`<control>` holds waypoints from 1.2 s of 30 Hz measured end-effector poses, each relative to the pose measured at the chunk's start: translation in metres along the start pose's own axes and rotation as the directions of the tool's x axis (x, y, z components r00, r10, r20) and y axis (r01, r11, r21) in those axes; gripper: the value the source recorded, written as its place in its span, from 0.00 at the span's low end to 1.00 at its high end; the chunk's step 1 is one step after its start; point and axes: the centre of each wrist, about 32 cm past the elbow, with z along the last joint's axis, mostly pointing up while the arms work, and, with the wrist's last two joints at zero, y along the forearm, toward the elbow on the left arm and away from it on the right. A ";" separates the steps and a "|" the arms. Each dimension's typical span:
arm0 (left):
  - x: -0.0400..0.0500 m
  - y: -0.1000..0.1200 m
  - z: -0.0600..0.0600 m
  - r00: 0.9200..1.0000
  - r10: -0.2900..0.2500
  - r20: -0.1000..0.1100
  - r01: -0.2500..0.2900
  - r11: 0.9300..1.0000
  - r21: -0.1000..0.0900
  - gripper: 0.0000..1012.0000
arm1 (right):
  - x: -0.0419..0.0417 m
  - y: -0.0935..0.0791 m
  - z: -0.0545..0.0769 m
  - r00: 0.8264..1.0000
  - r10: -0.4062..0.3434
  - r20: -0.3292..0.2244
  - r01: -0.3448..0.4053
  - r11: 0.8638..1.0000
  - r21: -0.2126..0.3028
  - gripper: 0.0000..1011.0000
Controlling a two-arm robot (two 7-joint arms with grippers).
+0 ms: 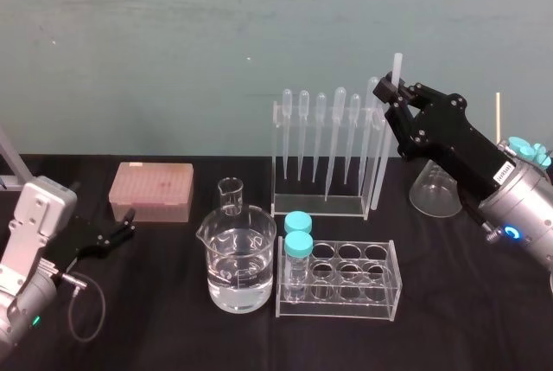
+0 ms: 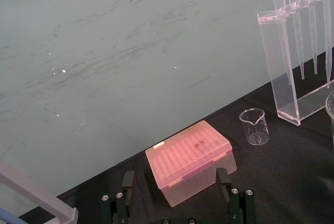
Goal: Pick up the stirring rod with one hand, then place it down.
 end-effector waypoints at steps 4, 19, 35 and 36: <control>0.0000 0.000 0.000 1.000 0.000 0.000 0.000 1.000 0.000 0.99 | -0.0002 0.000 0.000 1.000 0.000 -0.001 0.000 1.000 -0.001 0.07; 0.0000 0.000 0.000 1.000 0.000 0.000 0.000 1.000 0.000 0.99 | -0.0004 -0.002 -0.005 1.000 -0.006 -0.004 0.006 1.000 -0.010 0.07; 0.0000 0.000 0.000 1.000 0.000 0.000 0.000 1.000 0.000 0.99 | -0.0128 -0.016 -0.050 0.999 0.002 0.047 0.000 0.999 -0.046 0.07; 0.0000 0.000 0.000 1.000 0.000 0.000 0.000 1.000 0.000 0.99 | -0.0132 -0.016 -0.055 0.998 0.007 0.055 -0.004 0.999 -0.050 0.07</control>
